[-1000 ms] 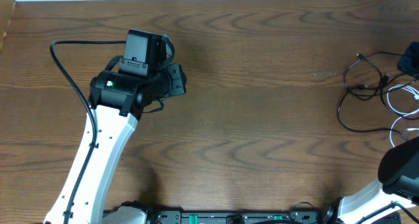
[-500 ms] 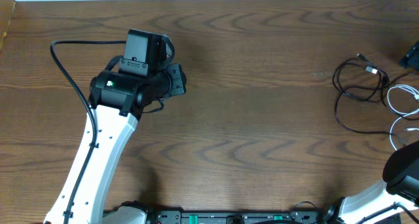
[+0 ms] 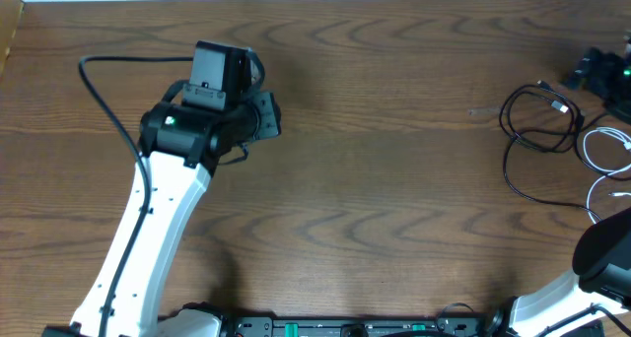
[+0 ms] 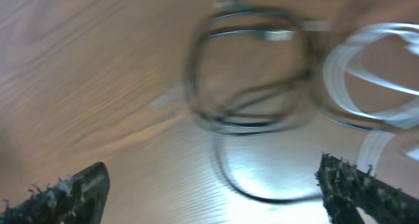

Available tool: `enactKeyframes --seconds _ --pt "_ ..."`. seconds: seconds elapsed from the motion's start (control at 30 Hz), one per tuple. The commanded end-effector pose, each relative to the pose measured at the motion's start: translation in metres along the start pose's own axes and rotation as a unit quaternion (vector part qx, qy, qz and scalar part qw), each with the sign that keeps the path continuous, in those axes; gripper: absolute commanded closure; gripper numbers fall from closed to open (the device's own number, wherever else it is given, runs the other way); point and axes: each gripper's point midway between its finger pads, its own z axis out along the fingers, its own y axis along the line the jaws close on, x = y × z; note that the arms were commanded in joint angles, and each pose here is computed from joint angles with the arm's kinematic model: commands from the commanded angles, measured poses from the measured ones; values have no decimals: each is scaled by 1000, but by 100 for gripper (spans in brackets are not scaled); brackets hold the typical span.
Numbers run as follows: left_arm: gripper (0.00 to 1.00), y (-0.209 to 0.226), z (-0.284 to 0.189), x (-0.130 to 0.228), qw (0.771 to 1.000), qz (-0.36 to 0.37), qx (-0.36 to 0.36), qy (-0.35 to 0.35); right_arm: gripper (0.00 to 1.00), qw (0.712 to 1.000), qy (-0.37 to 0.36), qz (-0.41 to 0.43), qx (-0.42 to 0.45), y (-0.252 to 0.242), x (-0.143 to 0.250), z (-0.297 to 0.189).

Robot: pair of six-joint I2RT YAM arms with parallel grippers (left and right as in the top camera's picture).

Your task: Untangle cables

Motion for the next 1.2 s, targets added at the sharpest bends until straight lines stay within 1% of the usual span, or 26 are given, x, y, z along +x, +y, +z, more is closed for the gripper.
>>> enactKeyframes --seconds 0.0,0.03,0.07,0.1,0.13,0.27,0.33,0.37,0.47,0.5,0.57,0.6,0.8,0.97,1.07,1.17 --pt "53 4 18 -4 1000 2 -13 4 1 984 21 -113 -138 67 19 2" --pt "50 4 23 -5 1000 2 -13 4 1 977 27 -143 -159 82 26 4" --pt "44 4 30 -6 1000 2 -14 6 1 969 33 -171 -172 95 34 7" --pt "41 5 35 -7 1000 6 -15 9 1 967 35 -182 -175 100 37 8" --pt "36 6 42 -6 1000 16 -17 15 1 959 41 -212 -182 115 46 14" --pt "30 11 64 1 997 50 -27 42 1 941 49 -277 -189 147 66 31" --pt "27 16 73 5 996 59 -36 57 1 938 48 -307 -156 154 75 47" --pt "23 22 77 7 995 59 -51 62 1 936 48 -320 -136 155 79 55" --pt "17 48 83 15 988 61 -119 81 1 937 47 -344 -48 147 88 77" --pt "15 58 83 18 983 64 -145 88 1 939 43 -341 -6 139 88 83" --pt "7 74 81 26 975 68 -186 106 1 947 33 -310 72 122 85 87" --pt "5 78 81 32 971 69 -195 119 1 949 33 -301 84 119 87 88" --pt "3 86 66 68 956 61 -208 198 1 955 87 -281 30 126 114 88" --pt "3 85 52 92 945 52 -198 255 1 955 147 -252 46 107 137 79" --pt "3 83 43 96 947 54 -191 254 1 952 178 -242 55 95 149 71" --pt "3 81 35 94 954 60 -182 230 1 953 174 -241 54 93 150 63"
